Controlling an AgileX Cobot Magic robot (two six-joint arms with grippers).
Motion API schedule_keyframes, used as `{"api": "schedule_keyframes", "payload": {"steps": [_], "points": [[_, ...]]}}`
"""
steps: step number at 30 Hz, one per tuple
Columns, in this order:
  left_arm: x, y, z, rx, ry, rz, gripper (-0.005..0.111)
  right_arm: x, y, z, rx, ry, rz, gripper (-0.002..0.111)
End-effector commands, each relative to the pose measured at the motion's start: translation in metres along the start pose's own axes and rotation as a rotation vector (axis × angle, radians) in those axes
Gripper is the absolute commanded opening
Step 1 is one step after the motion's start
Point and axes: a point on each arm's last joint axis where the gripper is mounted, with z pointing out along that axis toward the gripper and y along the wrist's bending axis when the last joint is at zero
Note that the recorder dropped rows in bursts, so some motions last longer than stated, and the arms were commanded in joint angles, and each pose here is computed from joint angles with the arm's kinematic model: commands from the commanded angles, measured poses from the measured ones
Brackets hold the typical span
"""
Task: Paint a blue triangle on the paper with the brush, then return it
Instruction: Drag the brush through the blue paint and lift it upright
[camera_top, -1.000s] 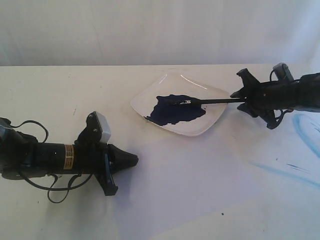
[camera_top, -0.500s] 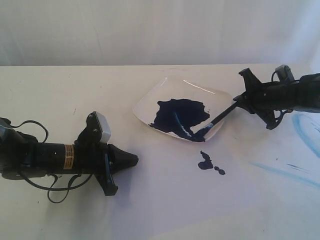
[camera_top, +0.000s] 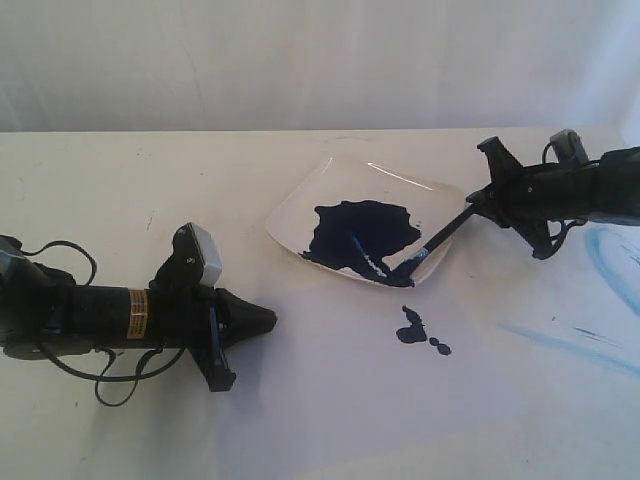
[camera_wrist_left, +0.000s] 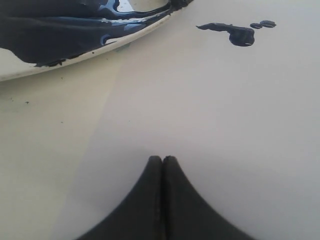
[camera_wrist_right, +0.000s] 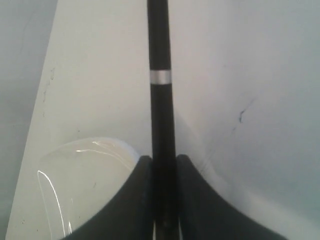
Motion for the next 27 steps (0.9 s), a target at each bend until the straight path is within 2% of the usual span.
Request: {"api": "schedule_keyframes", "payload": {"steps": [1, 11, 27], "points": [[0.002, -0.002, -0.001, 0.006, 0.025, 0.008, 0.0, 0.001, 0.004, 0.0, -0.026, 0.021, -0.031, 0.0], [0.002, -0.002, -0.001, 0.006, 0.025, 0.008, 0.0, -0.007, 0.028, 0.001, -0.091, 0.004, -0.066, 0.0], [0.002, -0.002, -0.001, 0.006, 0.025, 0.008, 0.0, -0.007, 0.029, 0.001, -0.099, 0.008, -0.065, 0.0]]}}
